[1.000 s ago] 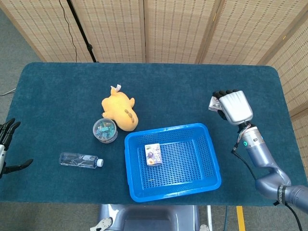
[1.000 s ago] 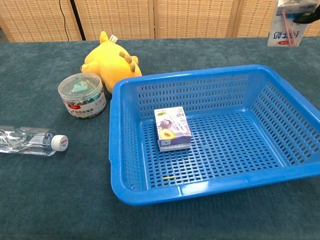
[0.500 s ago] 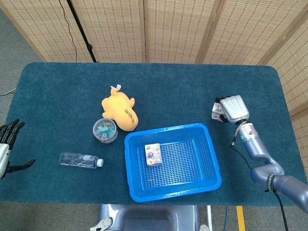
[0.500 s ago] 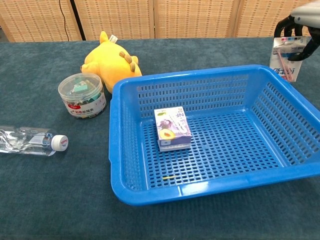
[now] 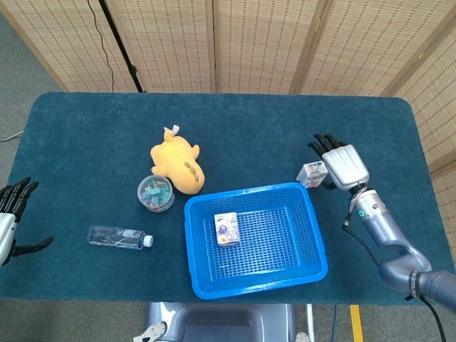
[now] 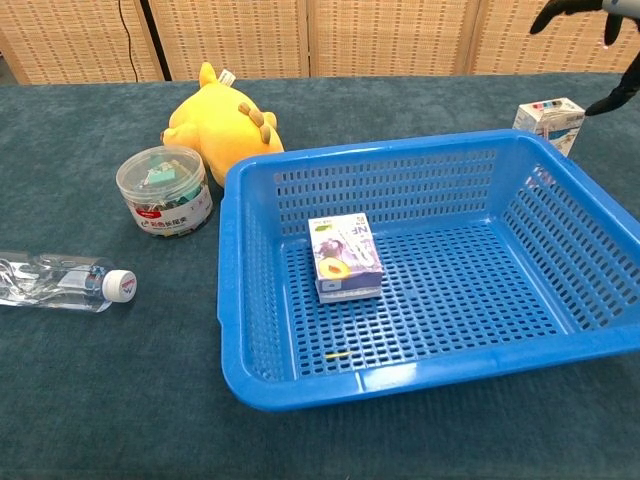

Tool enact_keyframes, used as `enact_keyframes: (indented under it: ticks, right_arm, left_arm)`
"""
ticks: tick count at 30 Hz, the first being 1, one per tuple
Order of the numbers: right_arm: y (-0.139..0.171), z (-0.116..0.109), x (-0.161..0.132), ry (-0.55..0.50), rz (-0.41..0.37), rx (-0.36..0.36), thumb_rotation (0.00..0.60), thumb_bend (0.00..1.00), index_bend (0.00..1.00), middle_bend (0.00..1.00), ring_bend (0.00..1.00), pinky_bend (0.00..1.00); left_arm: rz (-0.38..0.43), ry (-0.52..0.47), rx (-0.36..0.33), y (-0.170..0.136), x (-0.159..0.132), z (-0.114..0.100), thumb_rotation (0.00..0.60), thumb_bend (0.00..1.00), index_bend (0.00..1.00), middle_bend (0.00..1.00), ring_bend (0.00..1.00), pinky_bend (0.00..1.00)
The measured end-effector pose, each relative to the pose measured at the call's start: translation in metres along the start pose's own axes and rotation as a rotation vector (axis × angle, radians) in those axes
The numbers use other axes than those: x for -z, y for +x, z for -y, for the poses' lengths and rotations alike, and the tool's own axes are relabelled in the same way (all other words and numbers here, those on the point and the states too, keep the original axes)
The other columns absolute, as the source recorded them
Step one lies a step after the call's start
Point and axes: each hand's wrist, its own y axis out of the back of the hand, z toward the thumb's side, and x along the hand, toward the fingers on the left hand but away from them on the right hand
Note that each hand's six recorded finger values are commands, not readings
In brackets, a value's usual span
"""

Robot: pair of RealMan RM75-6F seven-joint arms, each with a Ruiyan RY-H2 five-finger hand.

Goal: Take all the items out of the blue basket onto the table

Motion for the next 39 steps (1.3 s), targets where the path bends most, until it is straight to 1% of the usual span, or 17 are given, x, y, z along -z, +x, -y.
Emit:
enact_keyframes:
  ticks: [2, 4, 8, 9, 12, 14, 16, 17, 19, 24, 28, 31, 33, 39]
  right_arm:
    - [0.015, -0.015, 0.004, -0.009, 0.0, 0.05, 0.6, 0.0, 0.03, 0.02, 0.03, 0.27]
    - [0.034, -0.03, 0.015, -0.008, 0.008, 0.096, 0.6, 0.0, 0.03, 0.0, 0.0, 0.21]
    - [0.078, -0.042, 0.036, -0.007, 0.022, 0.145, 0.6, 0.0, 0.03, 0.0, 0.0, 0.17]
    - [0.089, -0.043, 0.039, -0.011, 0.022, 0.149, 0.6, 0.0, 0.03, 0.0, 0.0, 0.17]
    - [0.122, -0.041, 0.048, -0.031, 0.021, 0.156, 0.6, 0.0, 0.04, 0.0, 0.0, 0.16]
    - [0.143, -0.037, 0.052, -0.058, 0.025, 0.154, 0.6, 0.0, 0.03, 0.0, 0.0, 0.16]
    - [0.16, -0.032, 0.056, -0.086, 0.034, 0.146, 0.6, 0.0, 0.03, 0.0, 0.0, 0.15]
    - [0.166, -0.03, 0.058, -0.095, 0.04, 0.143, 0.6, 0.0, 0.03, 0.0, 0.0, 0.15]
    - [0.177, -0.026, 0.062, -0.112, 0.055, 0.138, 0.6, 0.0, 0.02, 0.0, 0.0, 0.14]
    - [0.204, -0.014, 0.069, -0.174, 0.103, 0.139, 0.6, 0.0, 0.02, 0.0, 0.0, 0.14]
    - [0.217, 0.0, 0.068, -0.233, 0.127, 0.141, 0.6, 0.0, 0.01, 0.0, 0.0, 0.13]
    - [0.221, 0.009, 0.07, -0.247, 0.146, 0.145, 0.6, 0.0, 0.01, 0.0, 0.0, 0.12]
    - [0.225, 0.014, 0.074, -0.257, 0.174, 0.149, 0.6, 0.0, 0.01, 0.0, 0.0, 0.11]
    - [0.237, 0.022, 0.082, -0.287, 0.243, 0.173, 0.6, 0.0, 0.0, 0.0, 0.0, 0.11]
  left_arm:
    - [0.028, -0.014, 0.002, 0.001, -0.004, 0.001, 0.6, 0.06, 0.0, 0.0, 0.0, 0.0]
    - [0.076, -0.039, 0.009, 0.001, -0.011, 0.003, 0.6, 0.06, 0.0, 0.0, 0.0, 0.0]
    - [0.206, -0.063, 0.027, 0.001, -0.032, 0.005, 0.6, 0.06, 0.0, 0.0, 0.0, 0.0]
    - [0.251, -0.066, 0.035, 0.001, -0.04, 0.005, 0.6, 0.06, 0.0, 0.0, 0.0, 0.0]
    - [0.352, -0.067, 0.064, 0.002, -0.063, 0.005, 0.6, 0.06, 0.0, 0.0, 0.0, 0.0]
    - [0.395, -0.068, 0.08, 0.004, -0.077, 0.003, 0.6, 0.05, 0.0, 0.0, 0.0, 0.0]
    - [0.466, -0.062, 0.09, 0.007, -0.1, 0.002, 0.6, 0.05, 0.0, 0.0, 0.0, 0.01]
    - [0.486, -0.057, 0.092, 0.007, -0.106, 0.002, 0.6, 0.05, 0.0, 0.0, 0.0, 0.01]
    - [0.542, -0.032, 0.106, 0.008, -0.125, 0.003, 0.6, 0.05, 0.0, 0.0, 0.0, 0.01]
    - [0.629, 0.052, 0.171, 0.012, -0.167, 0.015, 0.6, 0.05, 0.0, 0.0, 0.0, 0.01]
    - [0.712, 0.154, 0.171, 0.017, -0.2, 0.027, 0.6, 0.04, 0.0, 0.0, 0.0, 0.01]
    - [0.792, 0.226, 0.155, 0.022, -0.23, 0.042, 0.6, 0.04, 0.0, 0.0, 0.0, 0.01]
    - [0.842, 0.264, 0.154, 0.027, -0.252, 0.055, 0.6, 0.04, 0.0, 0.0, 0.0, 0.01]
    - [0.915, 0.367, 0.183, 0.048, -0.295, 0.086, 0.6, 0.02, 0.0, 0.0, 0.0, 0.01]
